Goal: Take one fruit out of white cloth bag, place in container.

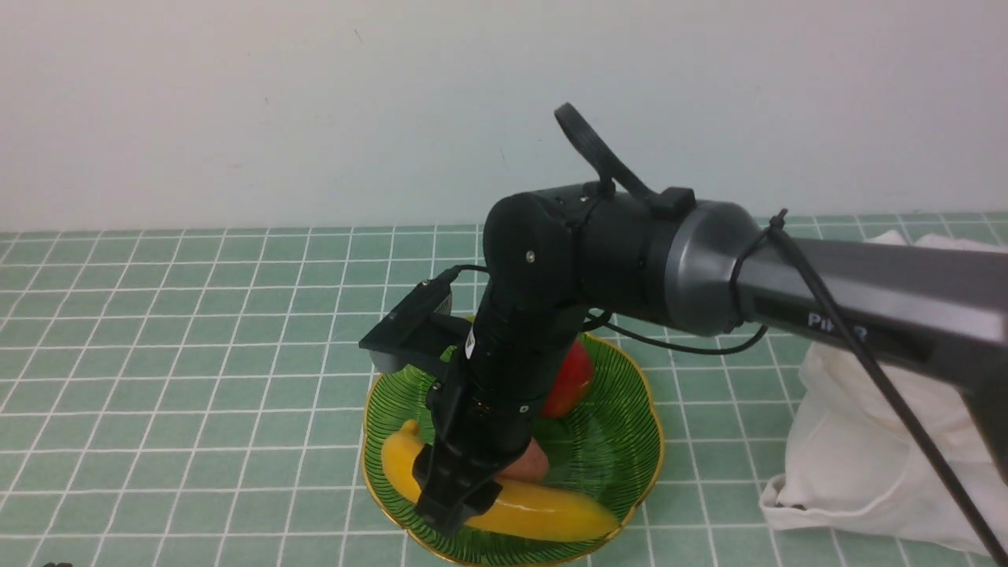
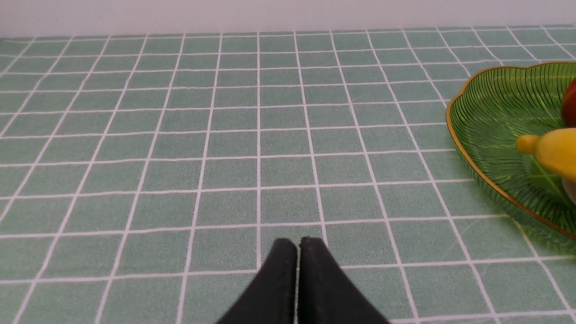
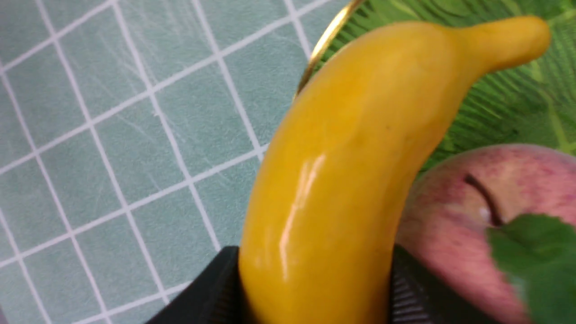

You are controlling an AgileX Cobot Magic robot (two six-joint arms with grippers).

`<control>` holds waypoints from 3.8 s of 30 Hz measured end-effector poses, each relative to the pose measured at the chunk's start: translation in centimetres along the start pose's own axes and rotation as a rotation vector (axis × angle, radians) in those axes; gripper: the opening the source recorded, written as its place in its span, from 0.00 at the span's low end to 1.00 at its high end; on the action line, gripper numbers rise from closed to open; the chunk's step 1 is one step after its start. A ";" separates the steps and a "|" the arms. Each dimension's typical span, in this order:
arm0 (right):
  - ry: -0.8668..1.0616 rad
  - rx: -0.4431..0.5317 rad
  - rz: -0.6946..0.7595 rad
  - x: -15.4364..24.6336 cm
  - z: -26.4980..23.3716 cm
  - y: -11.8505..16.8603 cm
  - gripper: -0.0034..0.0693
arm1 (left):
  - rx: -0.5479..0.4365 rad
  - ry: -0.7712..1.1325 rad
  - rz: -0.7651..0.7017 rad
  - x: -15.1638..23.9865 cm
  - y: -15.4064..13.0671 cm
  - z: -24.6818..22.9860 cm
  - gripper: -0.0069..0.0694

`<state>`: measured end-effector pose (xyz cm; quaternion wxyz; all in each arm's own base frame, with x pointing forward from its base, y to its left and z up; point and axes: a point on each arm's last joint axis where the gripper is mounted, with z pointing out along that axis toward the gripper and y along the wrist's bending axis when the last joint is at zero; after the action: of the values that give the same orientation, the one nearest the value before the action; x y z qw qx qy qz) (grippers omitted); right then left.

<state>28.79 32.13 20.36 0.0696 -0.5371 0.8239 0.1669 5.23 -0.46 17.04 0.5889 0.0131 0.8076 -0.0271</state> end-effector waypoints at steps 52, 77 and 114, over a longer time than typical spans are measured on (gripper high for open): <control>-1.568 0.618 0.124 32.2 -28.4 16.5 0.03 | 0.000 0.000 0.000 0.0 0.0 0.0 0.08; -1.672 0.511 0.096 35.8 -23.2 16.8 0.03 | 0.000 0.000 0.000 0.0 0.0 0.0 0.08; -0.935 1.125 0.605 38.1 -7.6 9.0 0.03 | 0.000 0.000 0.000 0.0 0.0 0.0 0.08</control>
<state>5.38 -0.04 18.02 0.6212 -0.0483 0.7802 -0.0546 5.23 -0.46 17.04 0.5889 0.0131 0.8076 -0.0271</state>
